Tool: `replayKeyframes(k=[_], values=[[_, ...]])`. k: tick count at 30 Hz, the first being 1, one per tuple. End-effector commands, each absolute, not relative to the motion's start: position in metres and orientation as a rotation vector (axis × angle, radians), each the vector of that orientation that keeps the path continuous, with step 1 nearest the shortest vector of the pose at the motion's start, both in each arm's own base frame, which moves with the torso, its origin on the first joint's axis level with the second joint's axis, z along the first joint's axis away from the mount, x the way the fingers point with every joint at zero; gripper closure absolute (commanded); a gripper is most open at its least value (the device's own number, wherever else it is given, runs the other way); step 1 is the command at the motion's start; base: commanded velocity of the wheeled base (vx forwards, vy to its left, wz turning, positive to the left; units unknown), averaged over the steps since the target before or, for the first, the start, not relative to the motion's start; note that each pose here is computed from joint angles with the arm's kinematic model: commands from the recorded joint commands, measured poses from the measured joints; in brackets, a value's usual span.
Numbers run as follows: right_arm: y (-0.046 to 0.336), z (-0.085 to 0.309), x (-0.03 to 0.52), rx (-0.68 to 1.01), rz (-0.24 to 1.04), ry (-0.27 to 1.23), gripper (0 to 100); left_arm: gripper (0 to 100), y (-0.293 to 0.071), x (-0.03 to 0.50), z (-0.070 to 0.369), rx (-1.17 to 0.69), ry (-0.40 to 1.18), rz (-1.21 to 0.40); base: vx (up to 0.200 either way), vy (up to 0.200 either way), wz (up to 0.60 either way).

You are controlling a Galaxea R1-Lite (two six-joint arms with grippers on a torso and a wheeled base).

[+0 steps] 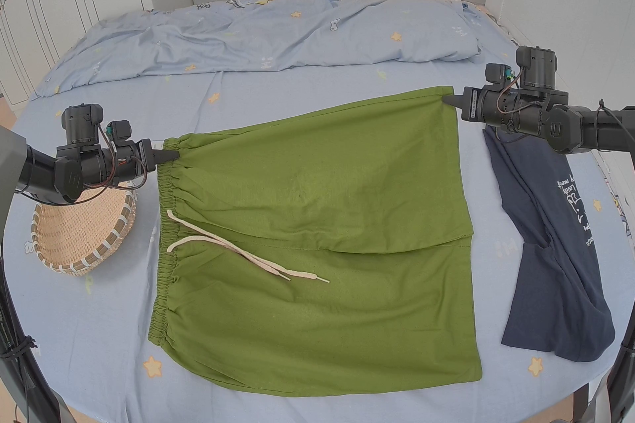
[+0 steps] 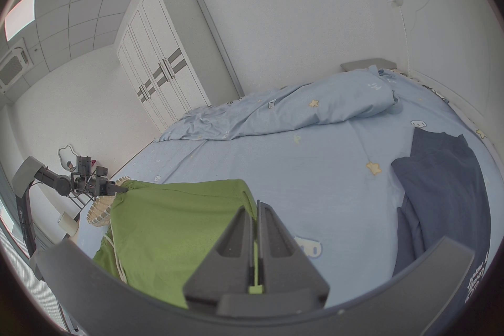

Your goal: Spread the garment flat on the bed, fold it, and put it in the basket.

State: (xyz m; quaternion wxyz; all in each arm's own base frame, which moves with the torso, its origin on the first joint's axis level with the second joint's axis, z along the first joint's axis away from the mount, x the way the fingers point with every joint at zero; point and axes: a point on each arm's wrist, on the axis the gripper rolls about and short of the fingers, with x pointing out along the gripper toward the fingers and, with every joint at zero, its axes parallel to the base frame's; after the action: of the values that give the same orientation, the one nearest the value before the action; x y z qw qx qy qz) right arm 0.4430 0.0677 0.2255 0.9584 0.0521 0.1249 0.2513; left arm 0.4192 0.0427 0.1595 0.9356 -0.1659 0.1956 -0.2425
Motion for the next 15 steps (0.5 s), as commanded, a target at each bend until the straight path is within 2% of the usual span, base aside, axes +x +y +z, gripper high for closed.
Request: replayKeyframes(k=[1,15], values=[[0.067,0.216,0.456,0.106,0.494,0.264,100,100,0.044,0.429,0.146,-0.345,0.416,-0.483,0.000,0.000,0.00],[0.067,0.184,0.478,0.112,0.483,0.314,100,100,0.044,0.442,0.146,-0.344,0.397,-0.479,0.000,0.000,0.00]])
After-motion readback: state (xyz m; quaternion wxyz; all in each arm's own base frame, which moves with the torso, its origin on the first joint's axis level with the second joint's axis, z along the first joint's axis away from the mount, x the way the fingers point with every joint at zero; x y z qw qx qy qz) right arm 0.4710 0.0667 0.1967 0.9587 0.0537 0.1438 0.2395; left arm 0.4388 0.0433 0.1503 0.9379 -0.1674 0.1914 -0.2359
